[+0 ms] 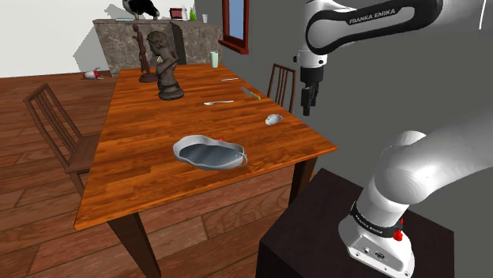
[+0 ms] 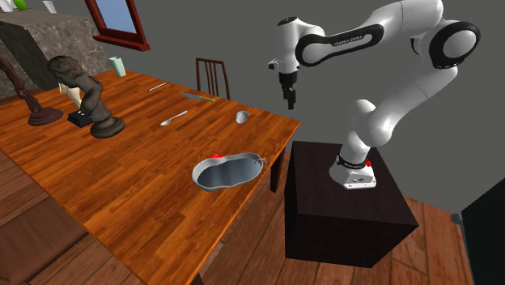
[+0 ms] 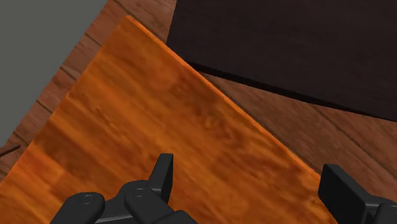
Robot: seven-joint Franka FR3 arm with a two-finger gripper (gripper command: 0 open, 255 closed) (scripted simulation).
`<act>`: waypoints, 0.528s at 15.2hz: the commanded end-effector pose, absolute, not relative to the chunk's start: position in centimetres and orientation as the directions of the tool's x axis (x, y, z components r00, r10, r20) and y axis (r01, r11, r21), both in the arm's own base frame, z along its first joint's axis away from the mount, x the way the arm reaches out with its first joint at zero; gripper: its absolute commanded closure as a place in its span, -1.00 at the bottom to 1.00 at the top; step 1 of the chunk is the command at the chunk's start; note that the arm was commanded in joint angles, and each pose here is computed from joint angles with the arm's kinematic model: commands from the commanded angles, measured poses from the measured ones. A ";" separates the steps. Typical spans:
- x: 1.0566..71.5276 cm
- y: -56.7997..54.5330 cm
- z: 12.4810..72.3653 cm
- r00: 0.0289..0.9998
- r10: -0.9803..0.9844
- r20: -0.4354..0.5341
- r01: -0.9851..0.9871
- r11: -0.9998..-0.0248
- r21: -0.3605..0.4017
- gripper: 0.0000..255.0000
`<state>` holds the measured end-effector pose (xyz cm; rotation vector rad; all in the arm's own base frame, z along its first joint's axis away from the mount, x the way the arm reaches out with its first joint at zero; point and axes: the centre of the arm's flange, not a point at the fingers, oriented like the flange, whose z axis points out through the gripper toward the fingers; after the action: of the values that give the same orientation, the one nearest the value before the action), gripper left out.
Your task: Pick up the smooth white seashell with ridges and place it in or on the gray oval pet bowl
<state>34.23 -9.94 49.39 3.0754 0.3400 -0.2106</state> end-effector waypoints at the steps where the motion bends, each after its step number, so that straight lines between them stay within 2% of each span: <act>1: 35.5 -11.4 48.3 0.955 0.266 -0.131 0.272 -0.962 0.030 -1.00; 8: 40.9 -16.7 44.3 0.897 0.427 -0.111 0.434 -0.900 0.048 -1.00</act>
<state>40.09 -15.91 44.82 3.0049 0.6376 -0.1577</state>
